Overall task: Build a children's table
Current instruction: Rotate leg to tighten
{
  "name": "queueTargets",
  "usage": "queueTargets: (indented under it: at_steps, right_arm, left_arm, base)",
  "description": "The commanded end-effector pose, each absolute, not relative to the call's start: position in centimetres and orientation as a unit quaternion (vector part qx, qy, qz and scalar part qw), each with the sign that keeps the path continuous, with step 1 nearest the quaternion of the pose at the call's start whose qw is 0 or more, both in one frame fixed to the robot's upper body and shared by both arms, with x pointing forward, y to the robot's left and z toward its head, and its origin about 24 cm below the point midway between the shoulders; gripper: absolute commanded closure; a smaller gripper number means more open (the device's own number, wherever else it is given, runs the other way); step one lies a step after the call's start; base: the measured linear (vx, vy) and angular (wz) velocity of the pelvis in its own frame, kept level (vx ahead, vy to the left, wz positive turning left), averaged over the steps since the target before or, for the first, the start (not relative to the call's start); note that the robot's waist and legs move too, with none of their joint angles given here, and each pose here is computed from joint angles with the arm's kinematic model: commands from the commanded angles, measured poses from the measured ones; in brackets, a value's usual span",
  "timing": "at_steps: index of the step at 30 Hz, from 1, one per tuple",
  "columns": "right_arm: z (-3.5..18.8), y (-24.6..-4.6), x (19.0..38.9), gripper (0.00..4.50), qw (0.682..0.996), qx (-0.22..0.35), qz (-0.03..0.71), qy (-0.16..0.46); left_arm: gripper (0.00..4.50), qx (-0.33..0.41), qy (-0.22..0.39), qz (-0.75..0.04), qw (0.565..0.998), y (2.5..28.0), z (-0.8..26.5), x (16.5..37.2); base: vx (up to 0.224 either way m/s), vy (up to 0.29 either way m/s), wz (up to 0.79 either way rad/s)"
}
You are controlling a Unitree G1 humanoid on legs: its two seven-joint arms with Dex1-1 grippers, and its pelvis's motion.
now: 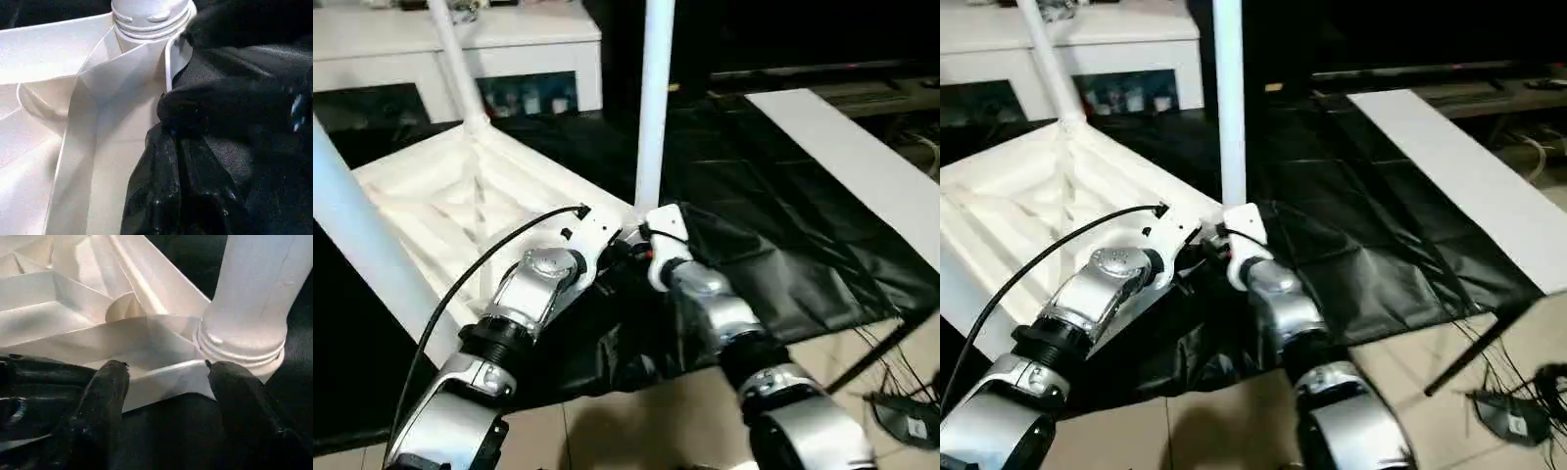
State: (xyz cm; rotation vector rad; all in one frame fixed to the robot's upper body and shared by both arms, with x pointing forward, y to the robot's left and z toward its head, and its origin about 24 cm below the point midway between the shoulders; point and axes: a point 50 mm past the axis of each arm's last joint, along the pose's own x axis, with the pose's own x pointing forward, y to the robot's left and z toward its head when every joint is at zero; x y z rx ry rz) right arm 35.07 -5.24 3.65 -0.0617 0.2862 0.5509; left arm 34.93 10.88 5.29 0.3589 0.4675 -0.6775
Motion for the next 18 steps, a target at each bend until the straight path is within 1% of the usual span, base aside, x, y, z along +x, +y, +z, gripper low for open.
queueTargets:
  at_steps: [1,2,4,6,8,12,13,14,15,17,18]
  right_arm:
    - [4.2,-5.5,35.4,1.24,0.95,-0.044,0.282,0.128]
    - [4.3,-5.7,35.4,1.13,0.949,-0.046,0.285,0.127]
    - [4.7,-7.5,35.6,1.13,0.944,-0.071,0.301,0.118]
    - [5.0,-9.0,35.5,1.13,0.938,-0.088,0.316,0.112]
    - [5.2,-10.3,34.8,1.13,0.921,-0.103,0.358,0.111]
    - [5.4,-12.0,33.6,1.13,0.895,-0.127,0.411,0.116]
    - [5.6,-12.7,33.1,1.13,0.885,-0.144,0.428,0.115]
    - [5.8,-13.4,32.8,1.13,0.879,-0.144,0.439,0.121]
    - [6.0,-13.8,32.7,0.95,0.877,-0.138,0.444,0.121]
    - [6.5,-14.1,32.8,0.8,0.878,-0.111,0.449,0.122]
    - [6.5,-14.1,32.8,0.75,0.878,-0.11,0.45,0.122]
  left_arm:
    - [4.5,0.191,0.244,-0.343,0.887,11.6,4.4,34.3]
    - [4.5,0.192,0.246,-0.349,0.884,11.7,4.3,34.2]
    - [4.5,0.203,0.254,-0.388,0.862,12.3,4.0,33.2]
    - [4.5,0.215,0.259,-0.403,0.851,13.0,3.9,32.8]
    - [4.5,0.226,0.263,-0.412,0.843,13.9,3.8,32.4]
    - [4.5,0.227,0.268,-0.422,0.836,14.9,3.8,32.1]
    - [4.5,0.226,0.269,-0.436,0.829,15.2,3.9,31.8]
    - [4.5,0.23,0.262,-0.458,0.818,15.4,4.1,31.4]
    - [4.5,0.229,0.254,-0.489,0.803,15.5,4.3,30.9]
    - [4.5,0.223,0.242,-0.537,0.776,15.3,4.8,29.9]
    - [4.5,0.222,0.241,-0.541,0.775,15.2,4.9,29.8]
  base:
    - [0.0,0.0,0.0]
    - [0.0,0.0,0.0]
    - [0.031,-0.009,0.01]
    - [0.0,0.0,0.0]
    - [0.0,0.0,0.0]
    - [0.0,0.0,0.0]
    - [0.0,0.0,0.0]
    - [0.0,0.0,0.0]
    - [0.0,0.0,0.0]
    - [0.0,0.0,0.0]
    - [0.0,0.0,0.0]
